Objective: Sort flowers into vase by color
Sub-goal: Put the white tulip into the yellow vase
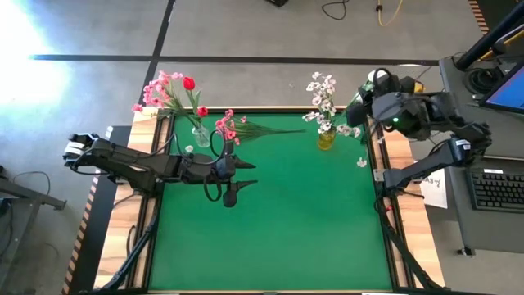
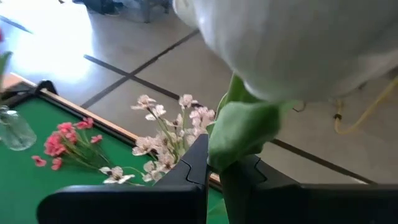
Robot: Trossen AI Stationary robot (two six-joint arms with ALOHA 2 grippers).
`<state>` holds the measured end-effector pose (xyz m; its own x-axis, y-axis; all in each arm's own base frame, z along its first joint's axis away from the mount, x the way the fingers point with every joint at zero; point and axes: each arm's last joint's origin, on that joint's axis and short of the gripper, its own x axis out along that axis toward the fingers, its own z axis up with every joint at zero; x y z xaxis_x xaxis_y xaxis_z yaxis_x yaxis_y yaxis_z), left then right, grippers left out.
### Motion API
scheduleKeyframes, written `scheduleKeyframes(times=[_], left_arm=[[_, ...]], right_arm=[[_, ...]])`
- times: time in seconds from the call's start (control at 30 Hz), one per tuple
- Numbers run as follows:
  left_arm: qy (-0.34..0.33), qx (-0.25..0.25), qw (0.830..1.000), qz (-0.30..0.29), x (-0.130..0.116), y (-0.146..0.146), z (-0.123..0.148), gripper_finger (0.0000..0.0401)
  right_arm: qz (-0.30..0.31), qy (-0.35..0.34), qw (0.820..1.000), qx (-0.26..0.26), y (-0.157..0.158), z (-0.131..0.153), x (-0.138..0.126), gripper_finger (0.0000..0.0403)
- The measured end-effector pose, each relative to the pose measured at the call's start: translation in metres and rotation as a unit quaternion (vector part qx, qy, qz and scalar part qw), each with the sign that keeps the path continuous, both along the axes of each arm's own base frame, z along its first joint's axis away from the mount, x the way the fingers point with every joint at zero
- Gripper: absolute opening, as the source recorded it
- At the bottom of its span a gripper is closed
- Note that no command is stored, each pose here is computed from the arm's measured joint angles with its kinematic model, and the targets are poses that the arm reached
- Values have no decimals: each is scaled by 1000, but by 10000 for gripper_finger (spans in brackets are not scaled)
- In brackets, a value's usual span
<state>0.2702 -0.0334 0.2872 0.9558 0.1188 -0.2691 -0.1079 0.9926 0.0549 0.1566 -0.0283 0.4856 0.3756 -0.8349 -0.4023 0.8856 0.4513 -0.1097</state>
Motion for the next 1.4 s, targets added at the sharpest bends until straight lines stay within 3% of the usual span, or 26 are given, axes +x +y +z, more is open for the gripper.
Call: scheduleKeyframes(times=[0.43, 0.8, 1.4], left_arm=[[3, 3, 1000, -1, 0, 0, 0, 200], [9, 4, 1000, -1, -1, 0, -1, 200], [27, 11, 1000, 11, -2, 1, -5, 200]], right_arm=[[-38, 7, 998, 55, -27, -20, 10, 18], [-22, -15, 995, 91, -56, -18, 12, 18], [-17, 15, 991, 129, -85, -56, 24, 18]])
